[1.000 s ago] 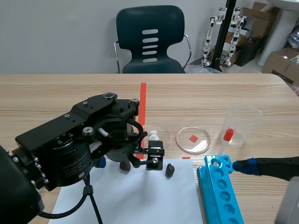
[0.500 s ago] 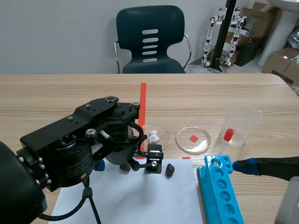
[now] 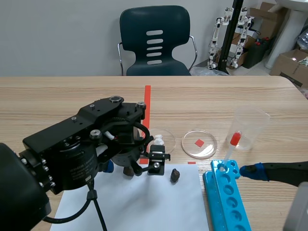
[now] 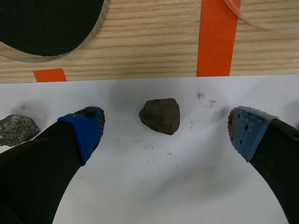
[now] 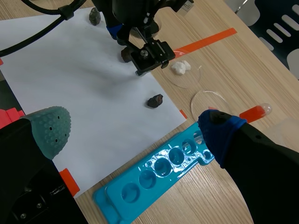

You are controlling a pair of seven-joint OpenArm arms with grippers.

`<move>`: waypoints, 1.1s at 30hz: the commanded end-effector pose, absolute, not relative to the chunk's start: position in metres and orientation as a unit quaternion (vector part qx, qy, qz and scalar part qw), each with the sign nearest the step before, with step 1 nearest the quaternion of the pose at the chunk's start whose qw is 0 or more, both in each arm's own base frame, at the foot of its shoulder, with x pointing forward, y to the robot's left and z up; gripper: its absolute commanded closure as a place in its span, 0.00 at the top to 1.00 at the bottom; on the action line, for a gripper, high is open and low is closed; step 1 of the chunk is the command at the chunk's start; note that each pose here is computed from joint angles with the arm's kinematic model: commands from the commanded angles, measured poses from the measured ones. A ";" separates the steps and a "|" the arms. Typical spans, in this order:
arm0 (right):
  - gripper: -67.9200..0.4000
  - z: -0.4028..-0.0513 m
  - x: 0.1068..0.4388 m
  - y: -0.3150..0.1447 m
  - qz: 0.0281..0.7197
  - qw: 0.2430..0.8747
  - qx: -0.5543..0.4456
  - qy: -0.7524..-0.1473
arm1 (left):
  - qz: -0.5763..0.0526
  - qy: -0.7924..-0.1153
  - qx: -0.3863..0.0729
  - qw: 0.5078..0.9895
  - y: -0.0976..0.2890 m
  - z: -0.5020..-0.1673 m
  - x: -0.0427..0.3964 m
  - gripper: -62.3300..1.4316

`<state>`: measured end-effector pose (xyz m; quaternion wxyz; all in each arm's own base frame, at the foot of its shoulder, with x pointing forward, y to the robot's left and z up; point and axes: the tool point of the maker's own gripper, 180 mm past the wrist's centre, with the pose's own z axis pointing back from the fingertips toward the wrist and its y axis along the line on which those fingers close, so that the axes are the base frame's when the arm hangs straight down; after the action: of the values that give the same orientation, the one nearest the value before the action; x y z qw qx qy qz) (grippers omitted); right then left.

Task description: Pick up the middle mineral with the left hand

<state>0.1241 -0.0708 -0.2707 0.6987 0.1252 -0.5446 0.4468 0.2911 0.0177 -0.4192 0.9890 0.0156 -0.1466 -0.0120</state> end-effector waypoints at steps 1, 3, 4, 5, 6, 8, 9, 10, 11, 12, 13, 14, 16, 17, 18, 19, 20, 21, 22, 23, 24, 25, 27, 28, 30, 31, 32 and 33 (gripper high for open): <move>0.84 -0.259 0.129 -0.066 0.442 0.687 0.128 -0.563 | -0.016 -0.161 0.005 0.987 0.009 -0.410 0.298 0.89; 0.84 -0.259 0.129 -0.066 0.442 0.687 0.128 -0.563 | -0.016 -0.164 0.004 0.986 0.008 -0.410 0.299 0.88; 0.84 -0.259 0.129 -0.066 0.442 0.687 0.128 -0.563 | -0.016 -0.164 0.004 0.986 0.008 -0.410 0.299 0.88; 0.84 -0.259 0.129 -0.066 0.442 0.687 0.128 -0.563 | -0.016 -0.164 0.004 0.986 0.008 -0.410 0.299 0.88; 0.84 -0.259 0.129 -0.066 0.442 0.687 0.128 -0.563 | -0.016 -0.163 0.005 0.986 0.008 -0.410 0.299 0.88; 0.84 -0.259 0.129 -0.066 0.442 0.687 0.128 -0.563 | -0.015 -0.161 0.008 0.987 0.010 -0.412 0.299 0.88; 0.84 -0.259 0.129 -0.066 0.442 0.687 0.128 -0.563 | -0.015 -0.159 0.009 0.987 0.010 -0.413 0.299 0.83; 0.84 -0.259 0.129 -0.066 0.442 0.687 0.128 -0.562 | -0.015 -0.157 0.011 0.987 0.011 -0.414 0.299 0.79; 0.84 -0.259 0.129 -0.066 0.442 0.687 0.128 -0.563 | -0.014 -0.155 0.012 0.988 0.011 -0.415 0.298 0.75; 0.84 -0.259 0.129 -0.066 0.442 0.687 0.128 -0.563 | -0.014 -0.155 0.013 0.988 0.011 -0.416 0.298 0.72; 0.84 -0.259 0.129 -0.066 0.442 0.687 0.128 -0.563 | -0.014 -0.155 0.013 0.988 0.011 -0.416 0.299 0.71; 0.84 -0.259 0.129 -0.066 0.442 0.687 0.128 -0.563 | -0.014 -0.154 0.013 0.988 0.011 -0.416 0.298 0.70; 0.84 -0.259 0.129 -0.066 0.442 0.687 0.128 -0.563 | -0.014 -0.154 0.013 0.988 0.011 -0.416 0.298 0.68; 0.84 -0.259 0.129 -0.066 0.442 0.687 0.128 -0.563 | -0.014 -0.154 0.013 0.988 0.011 -0.416 0.298 0.64; 0.84 -0.259 0.129 -0.066 0.442 0.687 0.128 -0.563 | -0.014 -0.154 0.013 0.988 0.011 -0.416 0.298 0.61; 0.84 -0.259 0.129 -0.066 0.442 0.687 0.128 -0.563 | -0.014 -0.154 0.013 0.988 0.011 -0.416 0.298 0.57; 0.84 -0.259 0.129 -0.066 0.442 0.687 0.128 -0.563 | -0.014 -0.154 0.013 0.988 0.011 -0.416 0.298 0.53; 0.84 -0.259 0.129 -0.066 0.442 0.687 0.128 -0.563 | -0.014 -0.154 0.013 0.988 0.011 -0.416 0.298 0.51; 0.84 -0.259 0.129 -0.066 0.442 0.687 0.128 -0.563 | -0.014 -0.154 0.013 0.988 0.011 -0.416 0.298 0.48; 0.84 -0.259 0.129 -0.066 0.442 0.687 0.128 -0.563 | -0.014 -0.154 0.013 0.988 0.011 -0.416 0.298 0.46; 0.84 -0.259 0.129 -0.066 0.442 0.687 0.128 -0.563 | -0.014 -0.153 0.012 0.988 0.011 -0.416 0.298 0.44; 0.84 -0.259 0.129 -0.066 0.442 0.687 0.128 -0.563 | -0.014 -0.153 0.012 0.988 0.011 -0.416 0.298 0.43; 0.84 -0.259 0.129 -0.066 0.442 0.687 0.128 -0.563 | -0.013 -0.153 0.012 0.988 0.010 -0.417 0.298 0.38; 0.84 -0.259 0.129 -0.066 0.442 0.687 0.128 -0.563 | -0.013 -0.152 0.011 0.988 0.010 -0.417 0.298 0.36; 0.84 -0.259 0.129 -0.066 0.442 0.687 0.128 -0.563 | -0.013 -0.151 0.011 0.988 0.010 -0.417 0.297 0.32; 0.84 -0.259 0.129 -0.066 0.442 0.687 0.128 -0.563 | -0.013 -0.151 0.011 0.988 0.010 -0.417 0.297 0.31; 0.84 -0.259 0.129 -0.066 0.442 0.687 0.128 -0.563 | -0.013 -0.150 0.011 0.989 0.010 -0.417 0.297 0.30; 0.84 -0.259 0.129 -0.066 0.442 0.687 0.128 -0.563 | -0.013 -0.149 0.011 0.989 0.010 -0.417 0.297 0.30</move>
<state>0.1240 -0.0708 -0.2707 0.6988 0.1253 -0.5445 0.4468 0.2890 0.0180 -0.4253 0.9902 0.0207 -0.1381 -0.0104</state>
